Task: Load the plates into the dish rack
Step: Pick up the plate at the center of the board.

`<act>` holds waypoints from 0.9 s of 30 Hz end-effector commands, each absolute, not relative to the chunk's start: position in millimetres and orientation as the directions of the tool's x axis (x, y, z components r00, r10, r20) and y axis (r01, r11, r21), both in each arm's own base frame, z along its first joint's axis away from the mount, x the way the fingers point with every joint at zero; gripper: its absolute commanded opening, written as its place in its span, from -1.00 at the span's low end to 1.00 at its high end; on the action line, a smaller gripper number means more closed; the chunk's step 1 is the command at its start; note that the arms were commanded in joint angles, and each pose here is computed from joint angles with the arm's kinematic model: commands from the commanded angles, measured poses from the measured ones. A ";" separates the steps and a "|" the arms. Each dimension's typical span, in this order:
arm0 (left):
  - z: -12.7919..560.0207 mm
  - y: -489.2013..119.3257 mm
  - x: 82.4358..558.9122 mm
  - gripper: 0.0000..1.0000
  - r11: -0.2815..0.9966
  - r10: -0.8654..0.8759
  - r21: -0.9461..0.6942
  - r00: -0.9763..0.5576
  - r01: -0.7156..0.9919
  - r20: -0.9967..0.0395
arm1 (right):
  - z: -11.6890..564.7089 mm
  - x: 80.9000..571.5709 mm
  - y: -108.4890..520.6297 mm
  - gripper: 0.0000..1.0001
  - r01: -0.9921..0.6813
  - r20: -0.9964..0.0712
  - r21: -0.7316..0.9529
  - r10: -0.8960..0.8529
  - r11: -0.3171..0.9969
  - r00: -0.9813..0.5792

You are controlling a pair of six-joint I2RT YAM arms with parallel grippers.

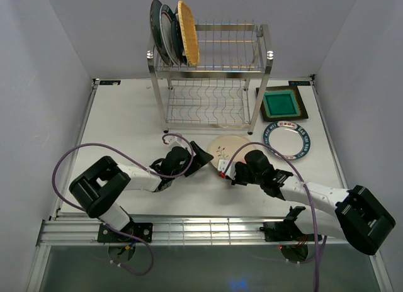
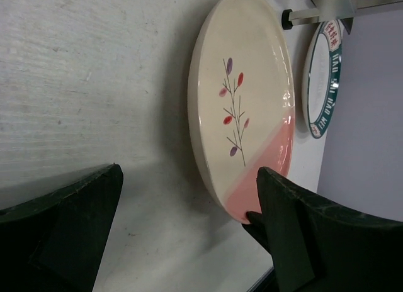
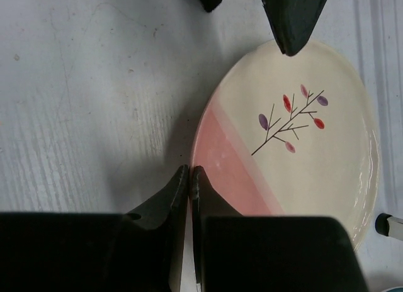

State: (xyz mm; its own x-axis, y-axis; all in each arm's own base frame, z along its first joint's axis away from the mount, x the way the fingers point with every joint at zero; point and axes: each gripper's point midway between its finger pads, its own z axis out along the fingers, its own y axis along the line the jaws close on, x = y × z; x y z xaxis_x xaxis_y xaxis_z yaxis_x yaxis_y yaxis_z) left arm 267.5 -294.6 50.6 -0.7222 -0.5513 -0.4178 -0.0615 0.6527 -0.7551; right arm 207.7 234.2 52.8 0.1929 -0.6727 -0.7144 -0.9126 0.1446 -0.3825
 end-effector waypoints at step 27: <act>51.3 -331.4 262.8 0.07 0.357 -0.685 -0.919 -0.715 -0.167 -0.136 | 87.4 185.7 248.0 -0.84 -0.911 -0.788 -0.407 -0.530 0.068 0.313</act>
State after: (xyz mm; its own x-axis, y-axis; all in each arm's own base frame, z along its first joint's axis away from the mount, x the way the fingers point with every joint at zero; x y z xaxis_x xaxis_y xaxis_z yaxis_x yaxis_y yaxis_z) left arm 261.5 -332.7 36.6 -0.7339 -0.6639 -0.1434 -0.1887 0.4022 -0.8959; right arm 183.8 237.0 70.0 0.2453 -0.5895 -0.7696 -0.9275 0.0882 -0.3632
